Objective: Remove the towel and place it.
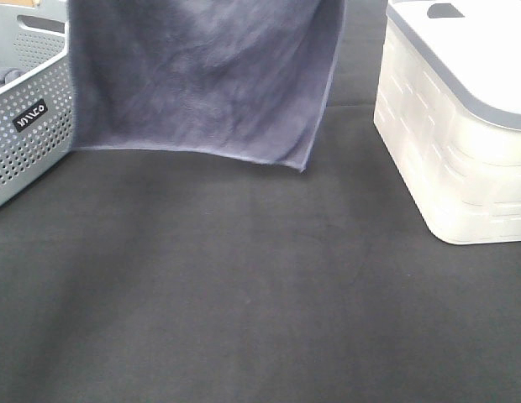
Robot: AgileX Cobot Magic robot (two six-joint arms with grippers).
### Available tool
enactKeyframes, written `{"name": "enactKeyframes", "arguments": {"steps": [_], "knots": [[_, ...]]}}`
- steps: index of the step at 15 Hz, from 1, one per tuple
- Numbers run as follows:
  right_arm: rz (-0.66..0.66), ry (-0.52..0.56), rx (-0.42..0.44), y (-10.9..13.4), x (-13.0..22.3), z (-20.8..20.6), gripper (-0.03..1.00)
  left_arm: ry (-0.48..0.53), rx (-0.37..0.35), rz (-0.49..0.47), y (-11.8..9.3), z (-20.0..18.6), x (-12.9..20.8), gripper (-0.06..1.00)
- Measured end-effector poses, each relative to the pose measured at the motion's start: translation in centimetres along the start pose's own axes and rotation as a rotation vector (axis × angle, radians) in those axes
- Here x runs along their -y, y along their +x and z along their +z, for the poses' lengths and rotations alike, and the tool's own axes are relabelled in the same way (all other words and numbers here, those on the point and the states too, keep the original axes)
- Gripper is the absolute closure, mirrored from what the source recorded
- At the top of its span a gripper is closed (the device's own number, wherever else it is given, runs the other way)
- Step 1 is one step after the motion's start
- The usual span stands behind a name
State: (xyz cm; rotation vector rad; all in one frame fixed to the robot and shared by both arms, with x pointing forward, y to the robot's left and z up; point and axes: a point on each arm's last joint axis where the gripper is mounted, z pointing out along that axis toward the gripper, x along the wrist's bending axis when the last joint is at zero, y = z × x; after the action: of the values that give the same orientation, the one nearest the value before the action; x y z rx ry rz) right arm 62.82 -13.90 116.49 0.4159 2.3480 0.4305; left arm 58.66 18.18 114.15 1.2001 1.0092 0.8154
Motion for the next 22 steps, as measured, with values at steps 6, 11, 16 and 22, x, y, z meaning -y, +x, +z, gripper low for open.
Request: {"name": "enactKeyframes", "arguments": {"steps": [6, 11, 16, 22], "knots": [[0.055, -0.097, 0.208, -1.3, -0.9, 4.2, 0.95, -0.031, -0.047, -0.056, 5.4, 5.2, 4.0, 0.94], [0.039, -0.186, 0.301, -1.1, -1.4, 8.6, 0.95, -0.116, 0.153, -0.036, 9.4, 9.5, 4.2, 0.94], [0.076, -0.100, 0.192, 1.3, 0.4, 10.0, 0.95, 0.112, 0.237, 0.005, 8.6, 7.2, 10.0, 0.94], [0.094, -0.020, -0.050, 10.2, 6.8, 10.6, 0.95, 0.310, 0.239, 0.079, 6.9, -1.7, 16.1, 0.94]]}}
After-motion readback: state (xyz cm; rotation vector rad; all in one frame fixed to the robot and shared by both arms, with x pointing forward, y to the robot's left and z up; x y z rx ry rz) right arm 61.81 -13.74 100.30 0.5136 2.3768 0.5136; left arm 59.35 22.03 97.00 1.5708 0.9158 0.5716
